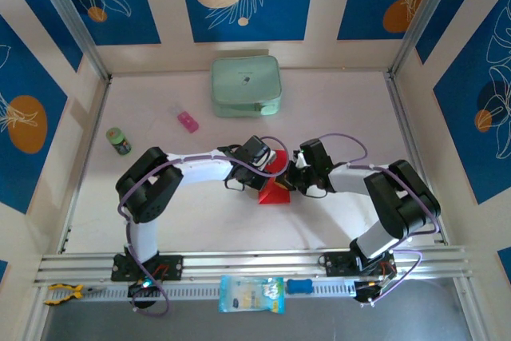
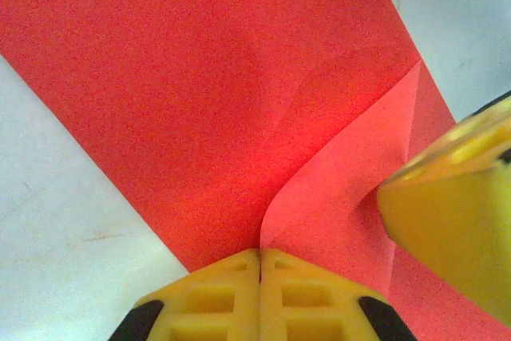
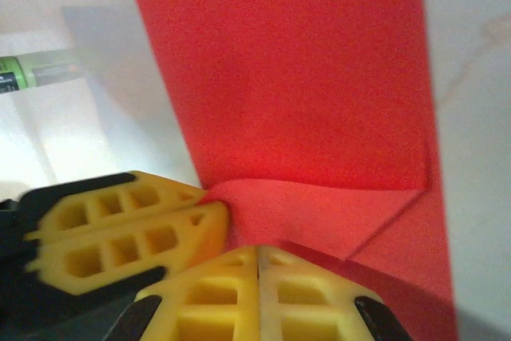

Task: Fold a paper plane with a square sheet of paper (pick it up from the middle)
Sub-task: Fold the triangle a second time at the center of the table.

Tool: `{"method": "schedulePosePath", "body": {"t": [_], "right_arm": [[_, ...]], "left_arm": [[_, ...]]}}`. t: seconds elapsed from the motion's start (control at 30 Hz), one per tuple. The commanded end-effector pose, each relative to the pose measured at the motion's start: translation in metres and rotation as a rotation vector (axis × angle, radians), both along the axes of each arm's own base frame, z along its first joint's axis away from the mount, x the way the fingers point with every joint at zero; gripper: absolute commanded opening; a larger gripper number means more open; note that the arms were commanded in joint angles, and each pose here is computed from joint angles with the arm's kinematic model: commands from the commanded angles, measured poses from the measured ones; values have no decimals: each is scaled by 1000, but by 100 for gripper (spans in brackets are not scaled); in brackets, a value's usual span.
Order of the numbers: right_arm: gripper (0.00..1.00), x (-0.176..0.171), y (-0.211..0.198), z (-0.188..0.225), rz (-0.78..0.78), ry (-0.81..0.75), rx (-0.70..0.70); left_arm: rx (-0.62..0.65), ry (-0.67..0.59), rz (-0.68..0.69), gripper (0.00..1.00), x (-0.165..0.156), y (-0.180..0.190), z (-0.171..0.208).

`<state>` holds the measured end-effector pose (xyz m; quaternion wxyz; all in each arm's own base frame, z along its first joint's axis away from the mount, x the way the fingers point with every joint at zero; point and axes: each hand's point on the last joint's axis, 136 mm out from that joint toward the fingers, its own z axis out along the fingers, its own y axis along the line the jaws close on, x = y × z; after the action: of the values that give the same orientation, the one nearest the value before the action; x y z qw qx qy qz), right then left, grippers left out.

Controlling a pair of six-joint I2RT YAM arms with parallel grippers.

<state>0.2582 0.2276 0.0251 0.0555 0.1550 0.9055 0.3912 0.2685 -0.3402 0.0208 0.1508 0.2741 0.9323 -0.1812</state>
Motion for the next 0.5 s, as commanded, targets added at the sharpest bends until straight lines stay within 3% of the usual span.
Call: {"method": "schedulePosePath", "body": {"t": [0.0, 0.13, 0.47], "right_arm": [[2, -8, 3, -9, 12, 28, 9], [2, -12, -8, -19, -6, 61, -35], [2, -3, 13, 16, 37, -26, 54]], "left_arm": [[98, 105, -1, 1, -19, 24, -33], [98, 100, 1, 1, -19, 24, -31], [98, 93, -4, 2, -18, 23, -30]]}}
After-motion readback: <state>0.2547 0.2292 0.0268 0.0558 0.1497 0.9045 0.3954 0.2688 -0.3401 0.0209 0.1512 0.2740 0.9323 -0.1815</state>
